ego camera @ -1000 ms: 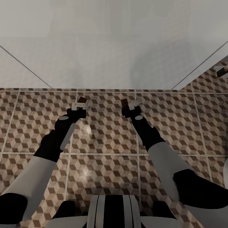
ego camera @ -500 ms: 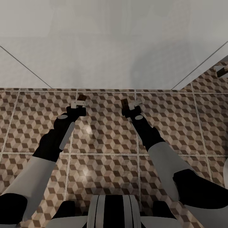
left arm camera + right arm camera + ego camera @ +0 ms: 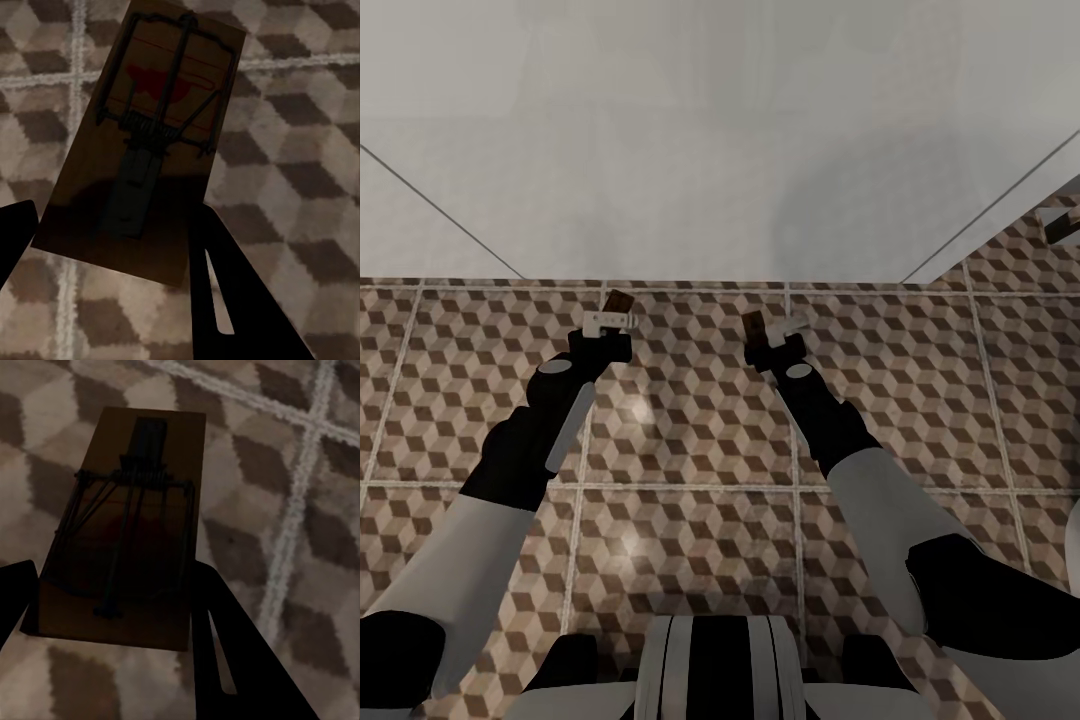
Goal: Take the four mousetraps from the cabinet in the bathroom and place them on the bathroom floor. Make sure all four end up on the same floor surface, and ensure that at least two of them are either under or directly next to the same bathroom sink.
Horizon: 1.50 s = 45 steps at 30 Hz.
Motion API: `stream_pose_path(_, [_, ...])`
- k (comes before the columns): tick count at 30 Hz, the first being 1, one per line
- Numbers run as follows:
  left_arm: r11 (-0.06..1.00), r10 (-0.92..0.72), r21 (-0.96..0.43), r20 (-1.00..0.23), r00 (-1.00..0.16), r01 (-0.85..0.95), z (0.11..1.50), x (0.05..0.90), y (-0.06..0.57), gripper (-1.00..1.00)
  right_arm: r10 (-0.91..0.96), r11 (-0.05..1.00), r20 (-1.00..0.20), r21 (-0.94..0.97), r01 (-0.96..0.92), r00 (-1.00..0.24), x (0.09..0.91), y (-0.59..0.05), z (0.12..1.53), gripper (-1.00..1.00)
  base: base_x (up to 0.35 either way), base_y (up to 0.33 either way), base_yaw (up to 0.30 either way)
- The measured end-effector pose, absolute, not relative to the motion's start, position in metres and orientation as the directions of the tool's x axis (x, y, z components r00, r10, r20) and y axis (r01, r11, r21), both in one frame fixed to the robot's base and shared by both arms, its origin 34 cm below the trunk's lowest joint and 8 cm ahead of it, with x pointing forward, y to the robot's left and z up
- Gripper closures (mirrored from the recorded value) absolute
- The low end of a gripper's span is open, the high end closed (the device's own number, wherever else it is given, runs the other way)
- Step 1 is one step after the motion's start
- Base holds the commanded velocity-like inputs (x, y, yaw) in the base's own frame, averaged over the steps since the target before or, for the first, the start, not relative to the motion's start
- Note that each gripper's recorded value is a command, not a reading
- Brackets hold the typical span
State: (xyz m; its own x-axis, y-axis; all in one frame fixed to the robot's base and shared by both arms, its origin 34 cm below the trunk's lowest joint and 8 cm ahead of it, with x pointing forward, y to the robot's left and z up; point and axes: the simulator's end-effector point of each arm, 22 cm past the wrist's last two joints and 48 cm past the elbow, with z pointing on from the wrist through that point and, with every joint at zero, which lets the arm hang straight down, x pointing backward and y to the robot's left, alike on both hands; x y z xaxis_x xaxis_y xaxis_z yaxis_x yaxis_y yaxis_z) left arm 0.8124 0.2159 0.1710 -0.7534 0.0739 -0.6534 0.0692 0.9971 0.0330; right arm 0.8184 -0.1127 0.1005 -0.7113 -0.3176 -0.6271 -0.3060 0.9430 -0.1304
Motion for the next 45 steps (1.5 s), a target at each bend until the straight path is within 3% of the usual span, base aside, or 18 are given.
stream_pose_path(45, [0.997,0.072,0.03,-0.656,-0.751,0.07,0.163,0.813,0.215,1.0,-0.317,0.943,-0.621,-0.127,-0.307,-0.717,0.815,-0.113,0.088,1.0,0.0,0.0,0.0])
